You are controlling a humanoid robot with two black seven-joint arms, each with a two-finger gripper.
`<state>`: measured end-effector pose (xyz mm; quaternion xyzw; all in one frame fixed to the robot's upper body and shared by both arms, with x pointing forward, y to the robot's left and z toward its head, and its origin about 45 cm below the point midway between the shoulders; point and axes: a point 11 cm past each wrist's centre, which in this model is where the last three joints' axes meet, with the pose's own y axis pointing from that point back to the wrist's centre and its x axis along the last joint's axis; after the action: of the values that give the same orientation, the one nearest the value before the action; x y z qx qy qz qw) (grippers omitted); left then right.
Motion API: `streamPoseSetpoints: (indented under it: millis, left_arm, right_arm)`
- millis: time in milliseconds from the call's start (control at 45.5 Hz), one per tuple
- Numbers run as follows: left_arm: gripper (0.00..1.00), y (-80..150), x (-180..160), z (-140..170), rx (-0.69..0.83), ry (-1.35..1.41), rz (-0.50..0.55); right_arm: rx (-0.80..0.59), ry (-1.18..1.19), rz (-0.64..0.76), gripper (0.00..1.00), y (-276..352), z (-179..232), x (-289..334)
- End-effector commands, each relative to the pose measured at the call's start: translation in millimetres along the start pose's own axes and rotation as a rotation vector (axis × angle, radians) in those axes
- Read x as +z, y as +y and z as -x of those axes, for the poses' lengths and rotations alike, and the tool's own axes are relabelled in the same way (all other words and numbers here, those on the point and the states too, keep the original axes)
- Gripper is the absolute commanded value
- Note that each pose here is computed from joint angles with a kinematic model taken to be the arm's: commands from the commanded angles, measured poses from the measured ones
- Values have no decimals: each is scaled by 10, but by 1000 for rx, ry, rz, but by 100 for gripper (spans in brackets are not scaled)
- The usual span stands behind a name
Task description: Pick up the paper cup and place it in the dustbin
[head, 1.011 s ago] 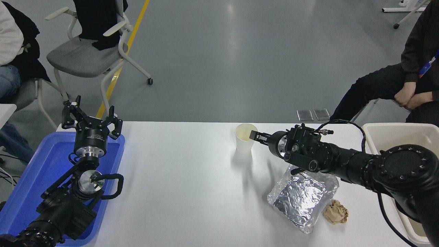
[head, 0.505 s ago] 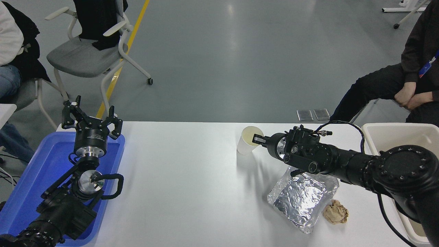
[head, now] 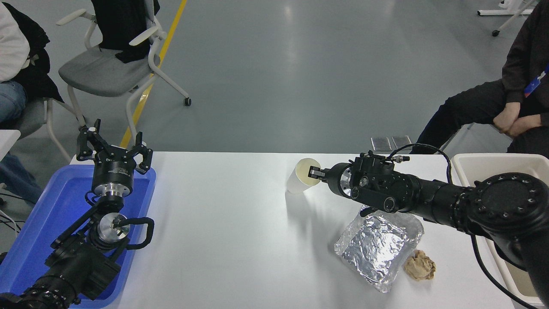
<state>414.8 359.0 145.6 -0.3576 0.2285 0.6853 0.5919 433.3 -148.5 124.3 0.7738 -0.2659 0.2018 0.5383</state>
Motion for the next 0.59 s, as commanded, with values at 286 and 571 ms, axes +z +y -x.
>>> streamPoseSetpoints:
  millis: [286, 571]
  left_arm:
    - [99, 8, 8, -17, 3, -2, -1]
    - [99, 16, 15, -33, 6, -3, 0]
  right_arm:
    - [-79, 278, 131, 0, 1385, -1232, 90]
    - [-108, 410, 189, 0, 2274, -1798, -377]
